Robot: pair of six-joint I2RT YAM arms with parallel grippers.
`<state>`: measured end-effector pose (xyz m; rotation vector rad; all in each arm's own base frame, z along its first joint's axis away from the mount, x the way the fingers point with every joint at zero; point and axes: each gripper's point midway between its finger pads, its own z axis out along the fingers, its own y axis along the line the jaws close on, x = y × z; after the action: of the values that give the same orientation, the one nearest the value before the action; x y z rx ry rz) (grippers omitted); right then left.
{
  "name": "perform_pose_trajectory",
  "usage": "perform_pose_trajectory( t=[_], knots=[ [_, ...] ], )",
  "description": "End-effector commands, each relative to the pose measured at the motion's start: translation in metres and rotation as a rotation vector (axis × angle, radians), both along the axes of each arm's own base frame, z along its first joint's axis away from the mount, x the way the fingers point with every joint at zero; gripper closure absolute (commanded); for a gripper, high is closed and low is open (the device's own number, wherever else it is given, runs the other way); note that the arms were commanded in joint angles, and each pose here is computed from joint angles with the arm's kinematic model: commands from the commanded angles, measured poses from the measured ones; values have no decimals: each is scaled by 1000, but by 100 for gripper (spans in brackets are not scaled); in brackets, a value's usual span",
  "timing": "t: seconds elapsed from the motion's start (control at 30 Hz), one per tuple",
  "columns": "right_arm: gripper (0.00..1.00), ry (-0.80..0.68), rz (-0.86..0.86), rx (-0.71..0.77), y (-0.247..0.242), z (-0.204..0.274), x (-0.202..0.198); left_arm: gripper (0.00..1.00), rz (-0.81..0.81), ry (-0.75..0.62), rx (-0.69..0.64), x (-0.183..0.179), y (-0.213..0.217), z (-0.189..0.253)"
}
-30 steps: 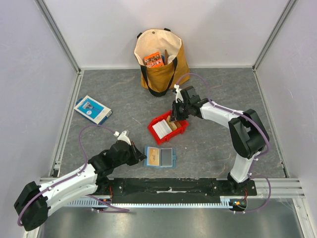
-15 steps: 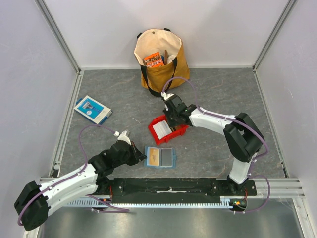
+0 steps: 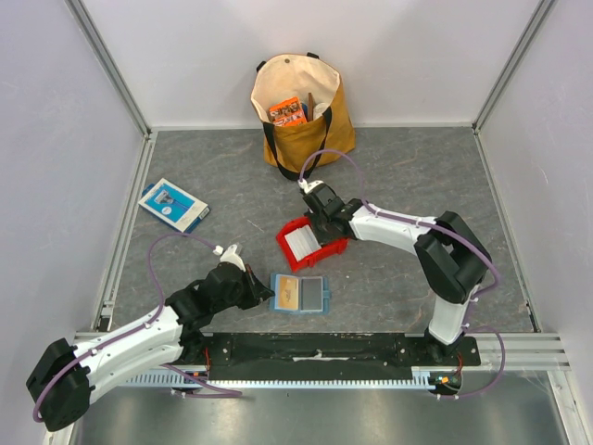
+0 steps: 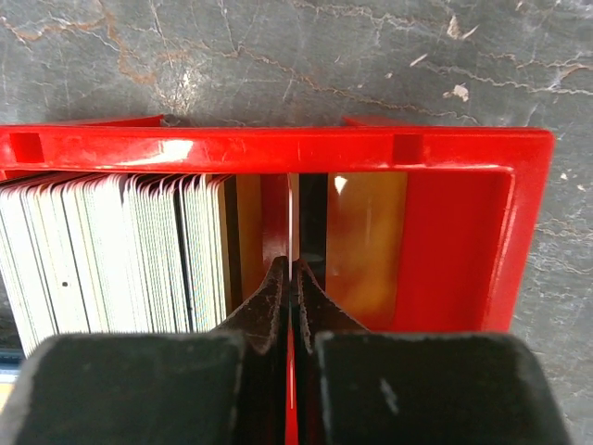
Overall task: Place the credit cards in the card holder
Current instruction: Pick up the credit card from the storage box, then turn over the card slot in the card holder.
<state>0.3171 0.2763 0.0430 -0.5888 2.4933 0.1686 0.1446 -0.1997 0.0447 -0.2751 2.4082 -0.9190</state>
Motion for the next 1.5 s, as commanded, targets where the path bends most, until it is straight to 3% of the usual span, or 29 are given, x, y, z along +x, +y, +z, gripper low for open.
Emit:
perform_pose_trajectory(
  t=[0.0,0.17,0.4,0.5,0.67,0.9,1.2,1.33,1.47],
  knots=[
    [100,-150,-11,34,1,56,18,98,-4,-48,-39,8,-8,18],
    [100,-302,-4,89,-9,106,22,98,-6,-50,-39,8,-8,18],
    [100,-533,109,334,-15,175,-17,98,-7,-51,-42,8,-9,18],
    [100,-497,-32,374,-29,180,-20,98,-11,-47,-42,8,-10,17],
    [100,-243,-413,297,-43,174,-22,98,-14,-41,-46,8,-11,15],
    [100,-310,-639,210,-34,168,-33,98,-23,-20,-27,8,-13,13],
    [100,-352,-700,103,-20,156,-53,98,-24,-22,-25,8,-13,13],
    [100,-326,-656,110,-6,153,-60,98,-50,-15,-40,3,-16,14],
    [100,-243,-547,220,18,145,-77,98,-58,-26,-48,3,-17,16]
  ],
)
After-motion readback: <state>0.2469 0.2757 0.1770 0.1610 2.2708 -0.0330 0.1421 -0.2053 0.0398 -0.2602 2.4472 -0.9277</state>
